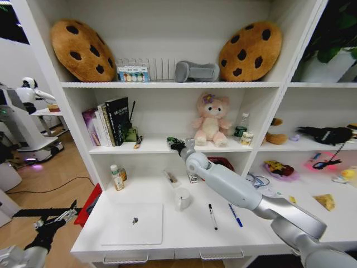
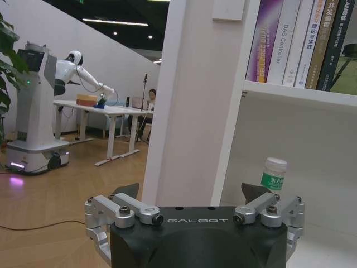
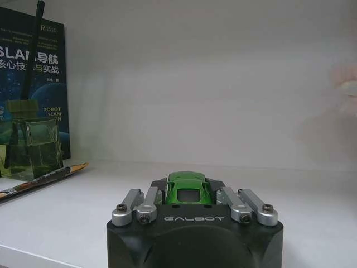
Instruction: Organize the objects on the table.
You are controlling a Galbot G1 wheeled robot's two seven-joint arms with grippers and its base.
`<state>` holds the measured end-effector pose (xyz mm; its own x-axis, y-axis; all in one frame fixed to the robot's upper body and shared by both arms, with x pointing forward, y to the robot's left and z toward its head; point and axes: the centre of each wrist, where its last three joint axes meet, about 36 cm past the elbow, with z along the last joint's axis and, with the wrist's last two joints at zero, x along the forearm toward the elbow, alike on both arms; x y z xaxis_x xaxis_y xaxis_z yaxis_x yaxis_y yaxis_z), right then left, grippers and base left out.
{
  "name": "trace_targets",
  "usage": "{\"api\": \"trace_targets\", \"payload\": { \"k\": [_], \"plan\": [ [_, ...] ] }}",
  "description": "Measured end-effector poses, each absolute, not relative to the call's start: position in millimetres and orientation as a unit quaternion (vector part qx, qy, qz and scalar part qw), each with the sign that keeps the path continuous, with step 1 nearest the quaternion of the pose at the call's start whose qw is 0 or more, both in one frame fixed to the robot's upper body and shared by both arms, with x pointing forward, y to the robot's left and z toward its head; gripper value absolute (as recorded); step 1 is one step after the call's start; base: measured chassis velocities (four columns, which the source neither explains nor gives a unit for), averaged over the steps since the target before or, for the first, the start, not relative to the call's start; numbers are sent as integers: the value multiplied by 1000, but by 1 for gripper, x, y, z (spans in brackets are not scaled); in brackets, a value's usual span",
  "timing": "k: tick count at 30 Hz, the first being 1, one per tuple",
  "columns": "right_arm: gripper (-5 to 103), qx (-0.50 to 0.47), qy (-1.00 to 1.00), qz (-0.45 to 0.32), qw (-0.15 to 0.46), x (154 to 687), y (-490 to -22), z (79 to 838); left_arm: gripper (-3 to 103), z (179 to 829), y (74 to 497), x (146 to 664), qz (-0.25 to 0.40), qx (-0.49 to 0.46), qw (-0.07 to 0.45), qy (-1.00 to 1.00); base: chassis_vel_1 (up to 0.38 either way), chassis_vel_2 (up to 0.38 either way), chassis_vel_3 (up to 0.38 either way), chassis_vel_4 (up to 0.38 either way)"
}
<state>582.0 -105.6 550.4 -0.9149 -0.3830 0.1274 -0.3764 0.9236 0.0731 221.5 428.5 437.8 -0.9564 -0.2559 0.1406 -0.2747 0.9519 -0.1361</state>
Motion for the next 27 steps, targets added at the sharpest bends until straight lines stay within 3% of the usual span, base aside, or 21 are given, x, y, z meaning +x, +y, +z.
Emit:
{"api": "trace_targets", "payload": {
  "k": [4, 5, 7, 9, 11, 15, 16, 18, 21, 27],
  "plan": [
    [35, 193, -978, -25, 70, 580, -108, 549, 100, 438, 428, 222, 77, 135, 61, -986, 0, 0, 0, 0],
    [39, 192, -979, -25, 70, 580, -108, 549, 100, 438, 428, 222, 77, 135, 61, -986, 0, 0, 0, 0],
    [39, 192, -979, -26, 70, 580, -109, 549, 100, 438, 428, 221, 77, 135, 61, -986, 0, 0, 0, 0],
    [56, 192, -979, -27, 69, 580, -109, 550, 100, 438, 428, 222, 77, 135, 61, -986, 0, 0, 0, 0],
    [56, 192, -979, -28, 69, 580, -109, 550, 100, 438, 428, 222, 77, 135, 61, -986, 0, 0, 0, 0],
    [78, 191, -979, -38, 66, 581, -108, 555, 100, 438, 428, 222, 77, 135, 61, -986, 0, 0, 0, 0],
    [78, 191, -979, -38, 66, 581, -108, 555, 100, 438, 428, 222, 77, 135, 61, -986, 0, 0, 0, 0],
    [89, 191, -979, -46, 59, 579, -107, 563, 100, 438, 428, 222, 77, 134, 61, -986, 0, 0, 0, 0],
    [98, 193, -979, -48, 50, 574, -109, 571, 100, 438, 428, 222, 77, 135, 61, -986, 0, 0, 0, 0],
    [100, 198, -979, -44, 33, 552, -124, 586, 100, 438, 428, 222, 77, 135, 61, -986, 0, 0, 0, 0]
  ]
}}
